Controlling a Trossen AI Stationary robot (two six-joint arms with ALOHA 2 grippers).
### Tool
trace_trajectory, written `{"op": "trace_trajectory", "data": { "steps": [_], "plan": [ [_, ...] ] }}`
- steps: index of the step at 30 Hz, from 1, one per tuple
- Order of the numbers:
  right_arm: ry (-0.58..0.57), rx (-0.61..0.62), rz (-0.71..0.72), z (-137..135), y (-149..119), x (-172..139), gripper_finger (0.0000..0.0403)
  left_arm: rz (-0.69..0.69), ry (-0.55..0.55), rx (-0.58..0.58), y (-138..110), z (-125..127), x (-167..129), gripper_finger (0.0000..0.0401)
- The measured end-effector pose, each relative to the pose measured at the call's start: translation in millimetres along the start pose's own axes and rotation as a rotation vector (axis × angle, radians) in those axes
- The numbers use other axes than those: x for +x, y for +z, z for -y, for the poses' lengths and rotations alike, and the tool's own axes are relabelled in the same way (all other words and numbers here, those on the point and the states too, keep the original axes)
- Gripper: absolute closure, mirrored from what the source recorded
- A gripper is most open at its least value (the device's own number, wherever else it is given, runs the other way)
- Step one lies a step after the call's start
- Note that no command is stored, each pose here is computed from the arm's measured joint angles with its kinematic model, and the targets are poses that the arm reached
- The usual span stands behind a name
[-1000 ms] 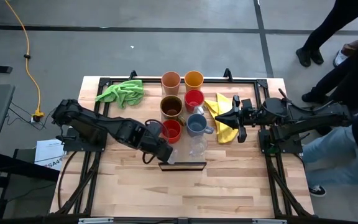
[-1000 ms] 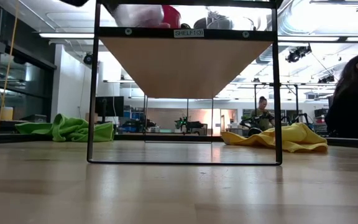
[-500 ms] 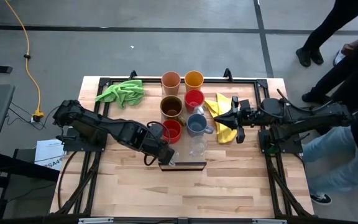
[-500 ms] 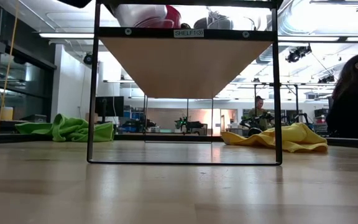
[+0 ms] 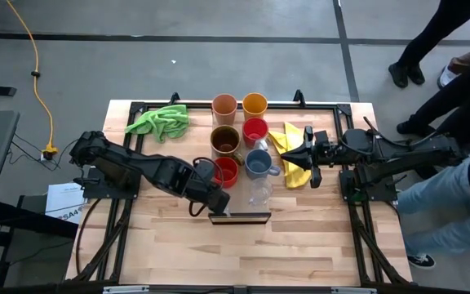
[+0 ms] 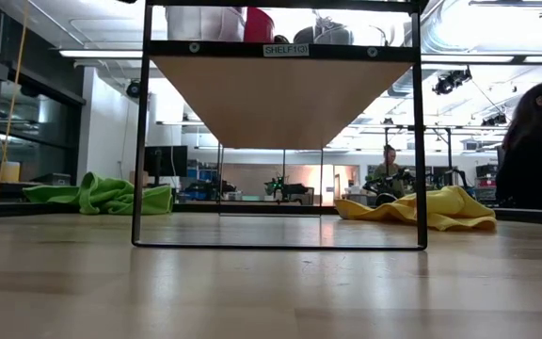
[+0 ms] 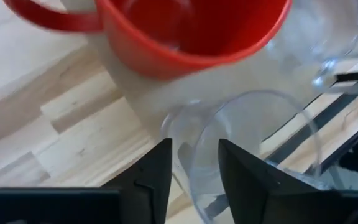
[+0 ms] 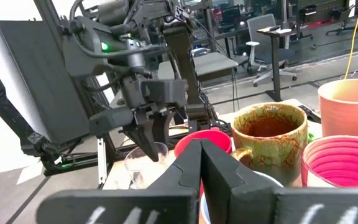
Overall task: Stack small to large cups/mugs on shelf
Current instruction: Return to Home Position
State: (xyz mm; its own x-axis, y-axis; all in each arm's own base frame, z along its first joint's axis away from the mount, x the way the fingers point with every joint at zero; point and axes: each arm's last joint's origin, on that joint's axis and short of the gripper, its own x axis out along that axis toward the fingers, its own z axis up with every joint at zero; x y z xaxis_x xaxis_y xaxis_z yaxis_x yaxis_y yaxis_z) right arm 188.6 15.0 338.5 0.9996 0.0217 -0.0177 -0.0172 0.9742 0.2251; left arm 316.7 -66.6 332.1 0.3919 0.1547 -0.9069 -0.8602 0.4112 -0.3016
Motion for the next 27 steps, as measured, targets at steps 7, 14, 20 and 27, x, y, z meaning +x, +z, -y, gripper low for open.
{"op": "trace_trajectory", "data": {
  "steps": [7, 14, 20, 27],
  "plan": [
    [0.0, 0.008, -0.001, 0.0, -0.1, -0.1, 0.0402, 0.025, -0.006, 0.015, 2.1, 1.4, -4.5, 0.0266],
    [0.0, 0.008, -0.001, 0.0, -0.1, -0.1, 0.0402, 0.028, -0.024, 0.031, 2.5, 3.1, -4.6, 0.0267],
    [0.0, 0.008, -0.002, 0.0, -0.1, -0.1, 0.0402, 0.031, -0.027, 0.06, 2.6, 3.5, -4.6, 0.0267],
    [0.0, 0.008, -0.002, 0.0, -0.1, -0.1, 0.0402, 0.067, -0.018, 0.066, 3.8, 3.3, -4.6, 0.0267]
  ]
}}
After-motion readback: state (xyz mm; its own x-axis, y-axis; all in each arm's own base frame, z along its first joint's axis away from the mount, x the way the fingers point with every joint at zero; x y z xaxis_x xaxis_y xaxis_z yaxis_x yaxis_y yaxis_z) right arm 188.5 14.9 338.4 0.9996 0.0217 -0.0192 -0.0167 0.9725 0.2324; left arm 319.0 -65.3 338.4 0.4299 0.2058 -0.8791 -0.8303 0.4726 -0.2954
